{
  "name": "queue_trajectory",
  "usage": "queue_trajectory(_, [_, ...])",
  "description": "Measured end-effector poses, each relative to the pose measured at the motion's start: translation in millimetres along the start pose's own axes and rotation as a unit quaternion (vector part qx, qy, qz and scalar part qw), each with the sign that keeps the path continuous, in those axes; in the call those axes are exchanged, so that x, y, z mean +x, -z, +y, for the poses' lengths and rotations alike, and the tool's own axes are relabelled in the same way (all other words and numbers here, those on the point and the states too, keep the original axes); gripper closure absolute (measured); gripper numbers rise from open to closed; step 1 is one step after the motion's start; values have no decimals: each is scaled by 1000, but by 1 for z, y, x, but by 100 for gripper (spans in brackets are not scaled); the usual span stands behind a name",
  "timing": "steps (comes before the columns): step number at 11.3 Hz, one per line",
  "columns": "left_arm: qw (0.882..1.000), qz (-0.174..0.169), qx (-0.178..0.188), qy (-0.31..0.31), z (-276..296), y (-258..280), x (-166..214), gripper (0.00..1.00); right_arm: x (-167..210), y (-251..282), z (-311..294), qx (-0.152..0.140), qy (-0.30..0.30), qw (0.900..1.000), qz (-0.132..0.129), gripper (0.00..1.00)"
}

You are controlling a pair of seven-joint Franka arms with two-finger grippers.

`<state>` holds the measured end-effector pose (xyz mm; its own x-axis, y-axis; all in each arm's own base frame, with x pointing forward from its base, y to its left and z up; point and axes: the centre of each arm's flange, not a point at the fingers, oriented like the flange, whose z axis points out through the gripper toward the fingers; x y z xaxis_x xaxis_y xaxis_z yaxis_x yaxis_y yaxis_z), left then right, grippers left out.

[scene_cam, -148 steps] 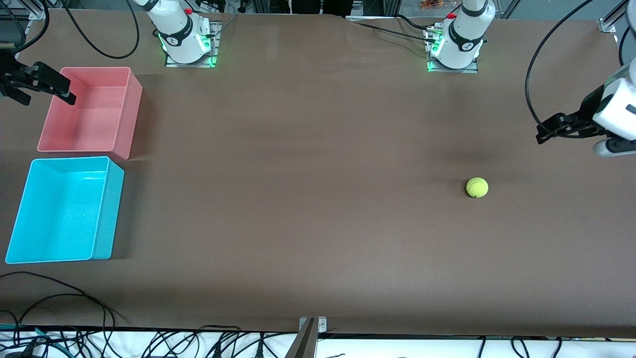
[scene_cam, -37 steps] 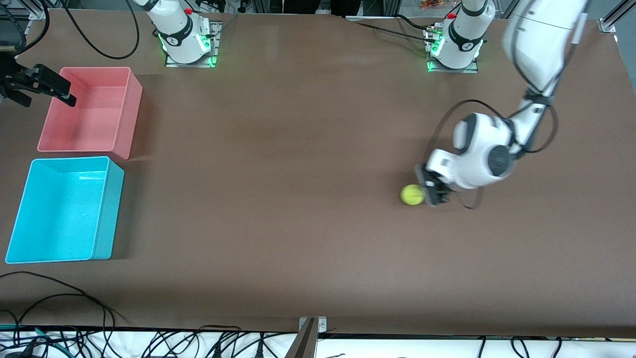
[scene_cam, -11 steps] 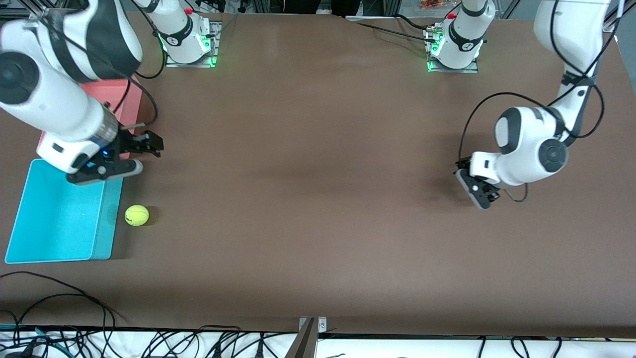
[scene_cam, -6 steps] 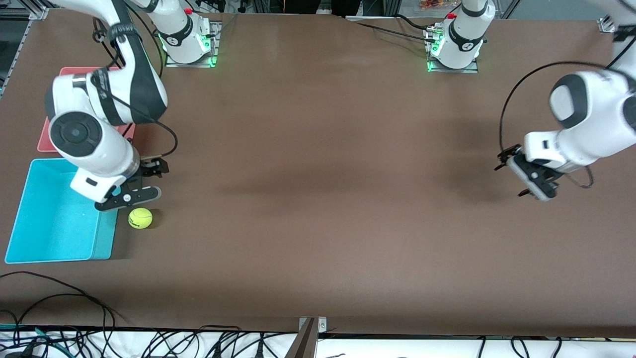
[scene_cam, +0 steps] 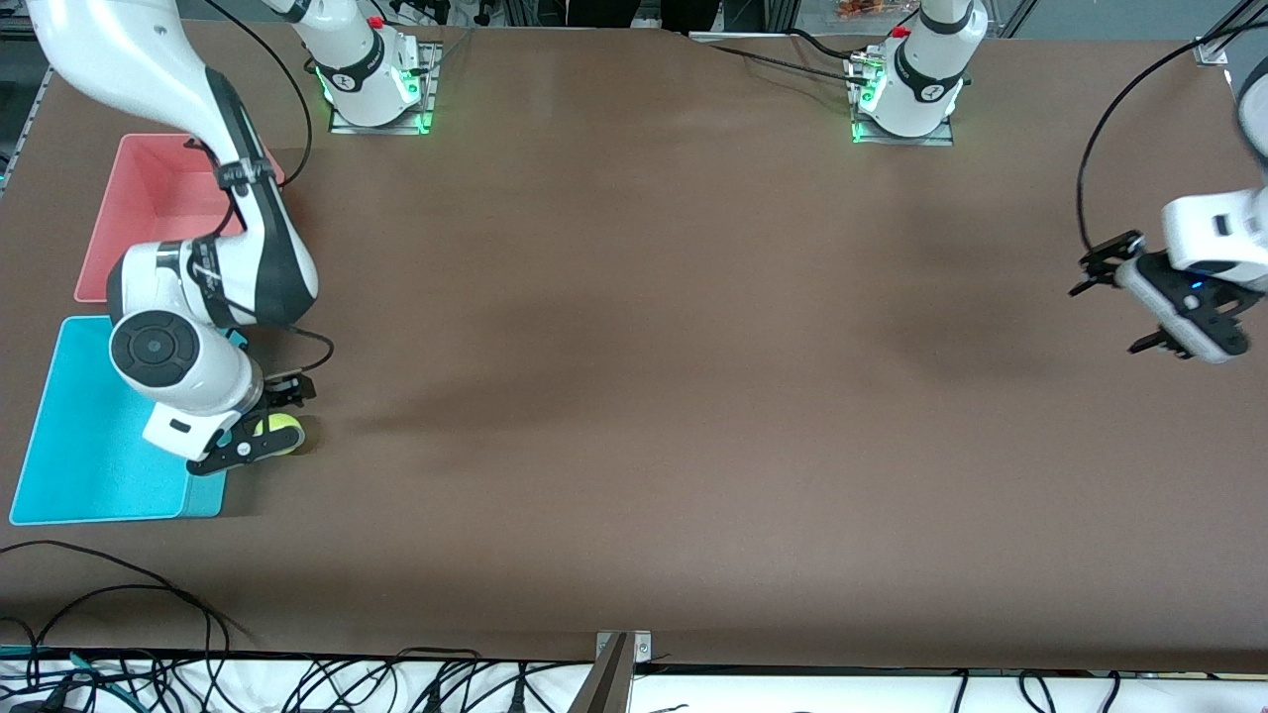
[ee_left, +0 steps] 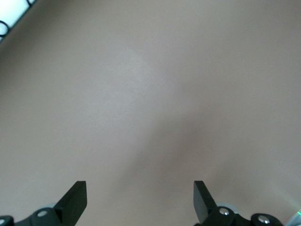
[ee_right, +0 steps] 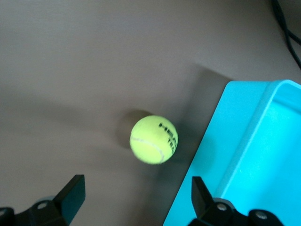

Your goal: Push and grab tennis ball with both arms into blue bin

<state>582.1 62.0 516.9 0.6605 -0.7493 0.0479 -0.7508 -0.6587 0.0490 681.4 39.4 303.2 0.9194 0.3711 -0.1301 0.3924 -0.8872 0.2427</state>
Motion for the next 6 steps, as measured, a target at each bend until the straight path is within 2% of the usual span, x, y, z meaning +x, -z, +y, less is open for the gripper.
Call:
queue_trajectory(3, [1000, -17, 2, 16, 12, 65, -2, 0, 3, -36, 12, 2, -2, 1000, 11, 0])
queue_trajectory(6, [999, -20, 22, 35, 25, 120, -8, 0, 4, -68, 16, 5, -5, 1000, 28, 0])
